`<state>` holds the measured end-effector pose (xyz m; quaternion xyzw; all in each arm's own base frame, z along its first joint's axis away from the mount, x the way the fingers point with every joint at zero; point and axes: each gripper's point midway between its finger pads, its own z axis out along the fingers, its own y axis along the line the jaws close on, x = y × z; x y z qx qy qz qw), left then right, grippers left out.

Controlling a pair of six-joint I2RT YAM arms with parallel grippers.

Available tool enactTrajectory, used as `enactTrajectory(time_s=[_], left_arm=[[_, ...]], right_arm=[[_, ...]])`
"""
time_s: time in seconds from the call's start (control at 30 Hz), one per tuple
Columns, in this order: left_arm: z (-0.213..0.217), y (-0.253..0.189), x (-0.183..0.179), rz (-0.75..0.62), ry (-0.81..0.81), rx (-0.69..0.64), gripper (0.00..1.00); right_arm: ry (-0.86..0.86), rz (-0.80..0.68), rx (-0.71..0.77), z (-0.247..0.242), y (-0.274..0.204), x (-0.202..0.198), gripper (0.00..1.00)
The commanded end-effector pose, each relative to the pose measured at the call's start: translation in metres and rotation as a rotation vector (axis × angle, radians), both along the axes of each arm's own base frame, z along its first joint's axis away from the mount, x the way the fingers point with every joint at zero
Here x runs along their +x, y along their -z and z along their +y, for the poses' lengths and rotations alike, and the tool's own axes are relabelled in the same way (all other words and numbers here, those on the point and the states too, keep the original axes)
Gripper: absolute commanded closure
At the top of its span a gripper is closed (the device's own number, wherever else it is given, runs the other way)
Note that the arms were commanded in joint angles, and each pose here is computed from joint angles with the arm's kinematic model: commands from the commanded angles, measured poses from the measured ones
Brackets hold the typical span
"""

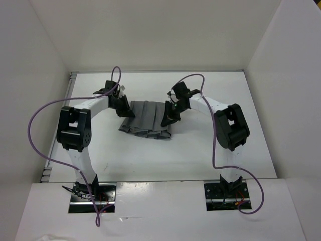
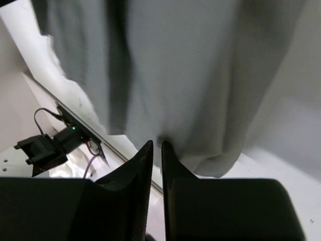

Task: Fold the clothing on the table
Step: Fold the skirt

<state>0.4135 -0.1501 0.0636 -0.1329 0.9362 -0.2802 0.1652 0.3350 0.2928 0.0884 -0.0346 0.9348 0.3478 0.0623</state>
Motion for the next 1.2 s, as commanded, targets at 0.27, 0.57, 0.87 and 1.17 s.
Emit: enactTrajectory(time_s=[0.27,0.57,0.87,1.17], left_arm=[[0.002,0.044,-0.052,0.160,0.011,0.061,0.95],[0.002,-0.091,-0.026,-0.193,0.012,0.017,0.56],[0.026,-0.124,-0.061,-0.417,0.002,0.054,0.23],[0.031,-0.105,-0.091,-0.375,-0.091,0.017,0.24]], right_arm=[[0.041,0.184,-0.037,-0.028,0.055,-0.018,0.83],[0.101,-0.157,-0.027,-0.037,-0.061,0.015,0.54],[0.499,-0.554,-0.085,-0.106,-0.163,0.030,0.28],[0.817,-0.404,-0.231,-0.165,-0.087,-0.014,0.28]])
